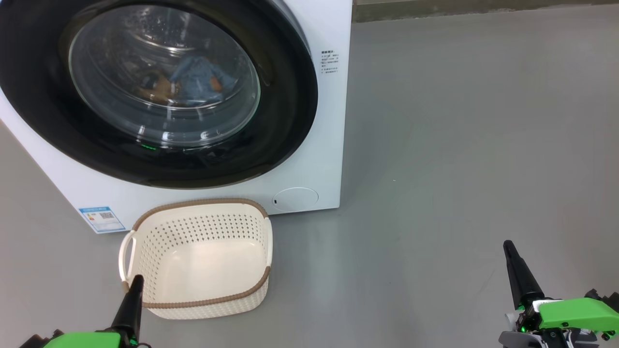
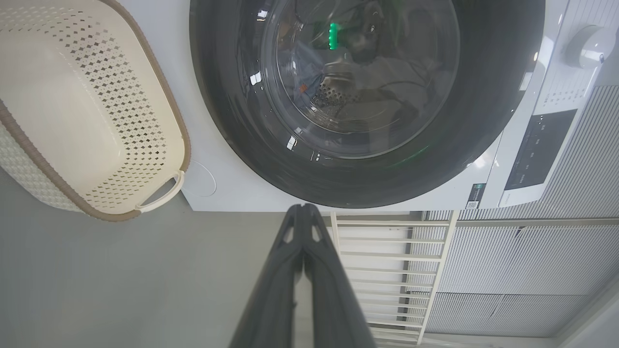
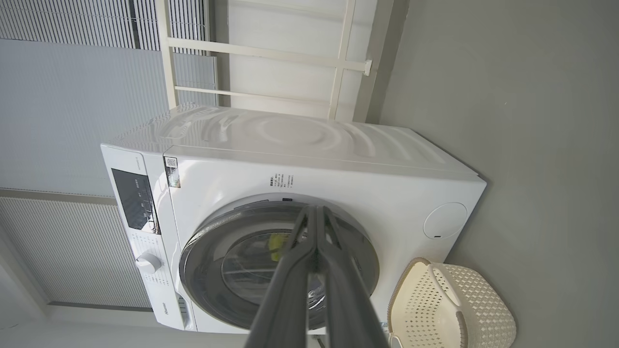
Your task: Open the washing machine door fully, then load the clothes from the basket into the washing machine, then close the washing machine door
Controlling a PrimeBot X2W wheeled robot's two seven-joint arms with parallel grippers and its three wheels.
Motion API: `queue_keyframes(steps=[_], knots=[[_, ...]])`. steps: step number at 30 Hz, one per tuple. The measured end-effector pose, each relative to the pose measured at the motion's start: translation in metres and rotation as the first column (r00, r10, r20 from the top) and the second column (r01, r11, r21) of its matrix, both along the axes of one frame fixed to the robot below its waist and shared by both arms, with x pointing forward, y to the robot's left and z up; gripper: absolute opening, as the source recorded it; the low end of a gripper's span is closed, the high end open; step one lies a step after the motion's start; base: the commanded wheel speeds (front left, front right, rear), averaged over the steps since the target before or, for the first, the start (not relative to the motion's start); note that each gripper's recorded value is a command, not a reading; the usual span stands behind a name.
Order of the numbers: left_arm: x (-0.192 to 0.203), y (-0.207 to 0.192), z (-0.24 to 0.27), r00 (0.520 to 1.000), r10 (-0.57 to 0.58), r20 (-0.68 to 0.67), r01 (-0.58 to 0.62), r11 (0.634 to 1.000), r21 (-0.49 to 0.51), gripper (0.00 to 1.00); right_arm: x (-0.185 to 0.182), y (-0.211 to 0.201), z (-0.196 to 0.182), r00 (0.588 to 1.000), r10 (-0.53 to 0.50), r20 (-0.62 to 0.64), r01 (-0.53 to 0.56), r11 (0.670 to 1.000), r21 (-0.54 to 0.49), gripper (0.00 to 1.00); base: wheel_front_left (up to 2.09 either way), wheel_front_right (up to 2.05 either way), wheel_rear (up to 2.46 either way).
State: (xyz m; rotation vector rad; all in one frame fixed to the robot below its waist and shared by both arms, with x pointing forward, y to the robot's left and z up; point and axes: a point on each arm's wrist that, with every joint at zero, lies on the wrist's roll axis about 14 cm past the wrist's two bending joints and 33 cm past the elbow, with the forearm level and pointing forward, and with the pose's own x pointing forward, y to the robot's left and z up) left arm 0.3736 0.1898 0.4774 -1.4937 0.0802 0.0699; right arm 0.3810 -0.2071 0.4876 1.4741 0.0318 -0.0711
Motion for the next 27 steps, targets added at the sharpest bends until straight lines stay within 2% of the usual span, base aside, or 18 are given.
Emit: queue_keyframes(steps=[8,27], knots=[[0.0041,-0.0039,0.0061,1.000,-0.010,0.021,0.012,0.996,-0.092,0.00,-0.0004,-0.0004,0.0017,1.000,-0.001,0.011,0.001,0.997,0.083,0.00,0.00,0.00,0.00],[0.0040,-0.0032,0.0053,1.000,-0.010,0.019,0.012,0.996,-0.090,0.00,-0.0005,-0.0012,0.0017,1.000,-0.008,0.013,0.006,0.995,0.098,0.00,0.00,0.00,0.00]])
